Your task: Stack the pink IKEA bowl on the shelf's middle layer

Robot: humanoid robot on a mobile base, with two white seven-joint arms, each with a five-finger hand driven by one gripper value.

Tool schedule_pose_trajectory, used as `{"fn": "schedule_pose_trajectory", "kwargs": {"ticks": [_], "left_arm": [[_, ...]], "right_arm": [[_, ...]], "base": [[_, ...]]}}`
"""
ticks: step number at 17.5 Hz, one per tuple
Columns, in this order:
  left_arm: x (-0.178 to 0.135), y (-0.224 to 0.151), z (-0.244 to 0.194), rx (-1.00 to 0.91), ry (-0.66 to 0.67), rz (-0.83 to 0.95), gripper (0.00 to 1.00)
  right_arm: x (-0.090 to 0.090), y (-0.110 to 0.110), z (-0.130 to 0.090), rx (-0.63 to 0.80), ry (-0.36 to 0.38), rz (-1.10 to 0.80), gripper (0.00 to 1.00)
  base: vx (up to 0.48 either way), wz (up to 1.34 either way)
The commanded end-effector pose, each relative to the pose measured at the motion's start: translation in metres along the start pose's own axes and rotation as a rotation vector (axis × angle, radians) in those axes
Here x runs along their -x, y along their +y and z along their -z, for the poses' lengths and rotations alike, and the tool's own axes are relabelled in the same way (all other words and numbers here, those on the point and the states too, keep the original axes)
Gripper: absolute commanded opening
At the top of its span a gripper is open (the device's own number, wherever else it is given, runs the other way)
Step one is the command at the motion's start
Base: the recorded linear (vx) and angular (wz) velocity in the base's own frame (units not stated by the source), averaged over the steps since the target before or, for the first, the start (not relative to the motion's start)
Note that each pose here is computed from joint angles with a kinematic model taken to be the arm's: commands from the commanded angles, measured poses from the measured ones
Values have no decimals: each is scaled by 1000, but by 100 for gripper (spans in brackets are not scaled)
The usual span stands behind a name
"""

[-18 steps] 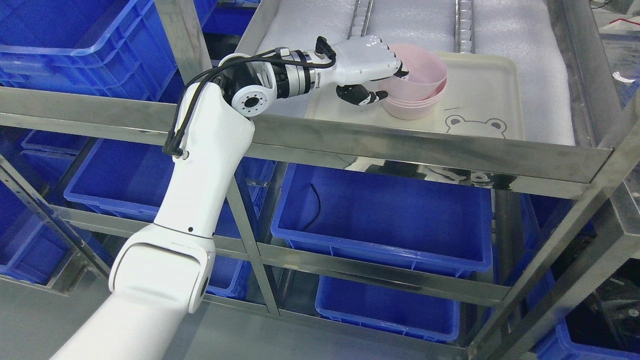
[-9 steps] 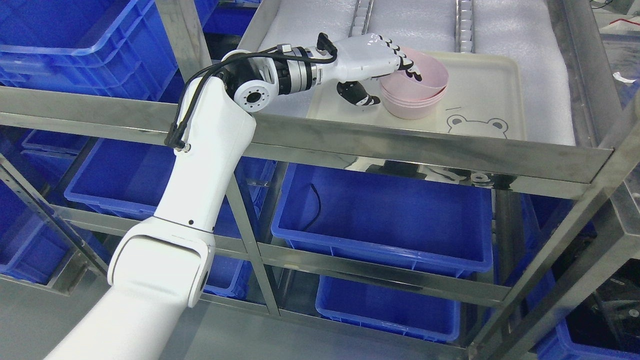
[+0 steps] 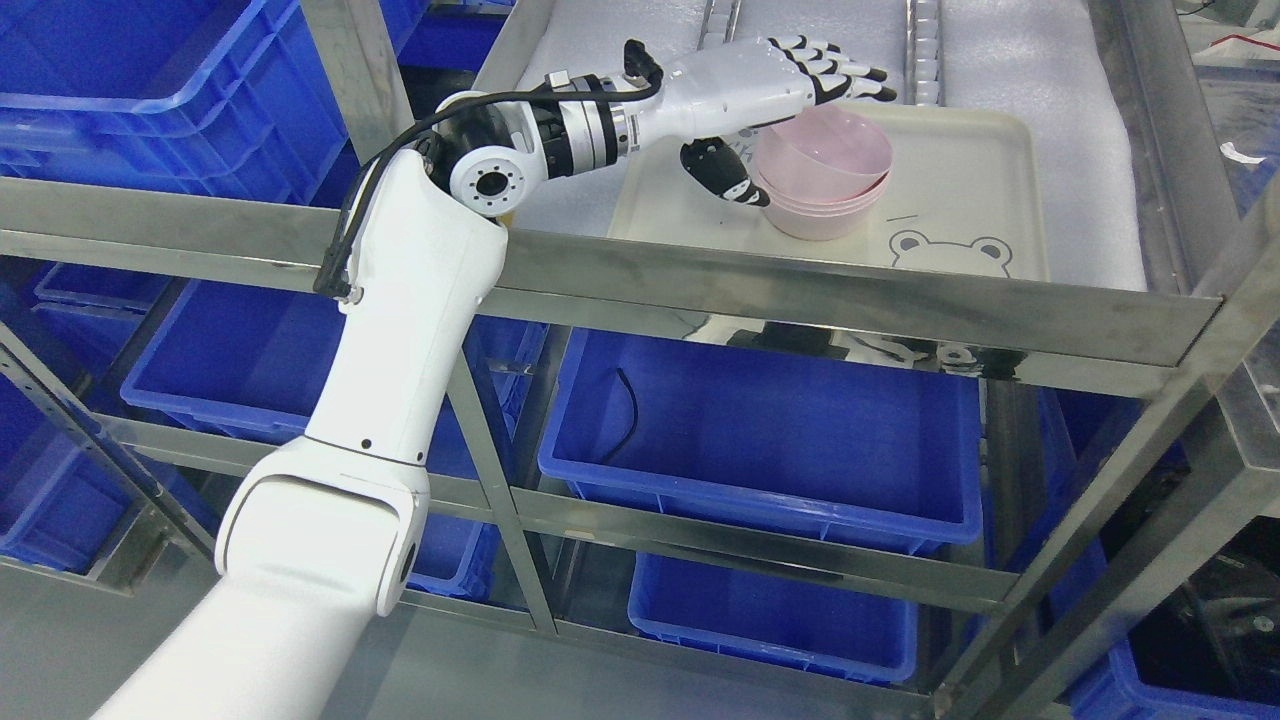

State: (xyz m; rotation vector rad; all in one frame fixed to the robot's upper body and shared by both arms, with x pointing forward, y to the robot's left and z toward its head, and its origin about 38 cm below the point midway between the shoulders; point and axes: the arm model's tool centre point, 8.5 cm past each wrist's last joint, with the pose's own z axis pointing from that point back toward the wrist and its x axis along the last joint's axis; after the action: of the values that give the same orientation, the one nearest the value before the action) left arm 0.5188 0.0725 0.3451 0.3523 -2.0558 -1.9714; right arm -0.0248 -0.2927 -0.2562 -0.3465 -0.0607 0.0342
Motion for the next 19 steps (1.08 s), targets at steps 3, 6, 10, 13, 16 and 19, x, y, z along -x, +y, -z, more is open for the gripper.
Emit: {"fn": "schedule_pose_trajectory", "kwargs": {"ticks": [3,6,10,13,16,19], "left_arm": [[-53,11,-18,-411,-338,-342,100],[-136,-93,9,-245,-485,-529,100],[-214,-205,0,-89,-518,-704,100],[-240,-263,-33,-101,-401,-881,100],[-224,-311,-84,-177,-158,-1028,100],[-167,-323,-138,-491,195,-1057,100]], "right_arm": [[-6,-11,3,17,-17,0,100],[-6,-11,3,17,-17,-1,100],[-6,-11,3,17,-18,-3,100],[-6,-11,3,17,-17,0,100],[-6,-11,3,17,-17,0,100],[-6,-11,3,17,-18,-3,100]], "base": [[-1,22],[-12,-47],[-45,-135],[-58,-316],[-63,-320],[2,-12]]}}
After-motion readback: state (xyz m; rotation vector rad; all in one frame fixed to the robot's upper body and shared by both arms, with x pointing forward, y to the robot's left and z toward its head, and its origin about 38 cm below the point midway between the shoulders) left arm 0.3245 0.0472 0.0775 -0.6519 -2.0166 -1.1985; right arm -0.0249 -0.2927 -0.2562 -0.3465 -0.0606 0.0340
